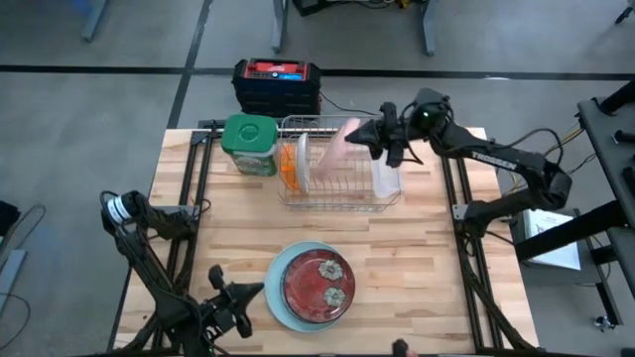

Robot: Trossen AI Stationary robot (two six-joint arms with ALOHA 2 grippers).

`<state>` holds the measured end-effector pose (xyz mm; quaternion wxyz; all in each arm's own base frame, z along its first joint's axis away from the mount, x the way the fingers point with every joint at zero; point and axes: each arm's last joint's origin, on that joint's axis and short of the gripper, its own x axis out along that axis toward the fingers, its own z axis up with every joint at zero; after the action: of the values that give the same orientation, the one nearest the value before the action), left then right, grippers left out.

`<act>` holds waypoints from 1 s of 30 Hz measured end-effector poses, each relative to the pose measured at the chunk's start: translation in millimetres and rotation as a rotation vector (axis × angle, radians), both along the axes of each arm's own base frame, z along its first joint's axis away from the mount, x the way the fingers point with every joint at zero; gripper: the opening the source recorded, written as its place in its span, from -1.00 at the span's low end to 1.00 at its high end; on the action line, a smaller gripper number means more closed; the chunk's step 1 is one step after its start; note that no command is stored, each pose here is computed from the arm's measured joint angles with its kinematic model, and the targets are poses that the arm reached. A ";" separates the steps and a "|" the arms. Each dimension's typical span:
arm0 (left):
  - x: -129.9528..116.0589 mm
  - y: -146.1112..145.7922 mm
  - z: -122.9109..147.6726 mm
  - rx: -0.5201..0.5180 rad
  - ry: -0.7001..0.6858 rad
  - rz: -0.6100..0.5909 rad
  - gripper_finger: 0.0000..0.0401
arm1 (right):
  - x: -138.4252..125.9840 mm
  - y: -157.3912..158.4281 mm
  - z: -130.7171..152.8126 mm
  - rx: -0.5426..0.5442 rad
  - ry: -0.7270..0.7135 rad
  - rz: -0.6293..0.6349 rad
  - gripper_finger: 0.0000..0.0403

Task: Sort dishes
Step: Put the pink plate in the dishwasher rack

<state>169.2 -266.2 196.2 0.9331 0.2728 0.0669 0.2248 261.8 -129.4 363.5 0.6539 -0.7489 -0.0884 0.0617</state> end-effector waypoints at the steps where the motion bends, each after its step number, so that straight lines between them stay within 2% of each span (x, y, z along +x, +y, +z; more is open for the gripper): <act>1: -0.6 1.2 0.9 0.011 0.003 0.001 -1.00 | 4.7 -2.4 0.9 -0.004 0.000 0.004 -1.00; 6: -2.7 5.3 9.7 0.001 -0.003 0.001 -1.00 | 26.4 -12.8 -2.7 -0.084 0.107 0.051 -1.00; 13: -3.4 6.6 13.8 -0.011 -0.009 0.001 -1.00 | 48.0 -19.7 -7.5 -0.257 0.264 0.137 -1.00; 24: -3.4 6.6 13.8 -0.030 -0.019 0.001 -1.00 | 71.1 -29.4 -23.8 -0.444 0.288 0.208 -1.00; 30: -3.4 6.7 13.8 -0.030 -0.019 0.001 -1.00 | 78.8 -28.1 -33.4 -0.481 0.290 0.238 -1.00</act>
<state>165.8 -259.6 210.0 0.9375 0.2566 0.0617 0.2268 340.7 -157.5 330.1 0.4519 -0.8499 -0.0641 0.2634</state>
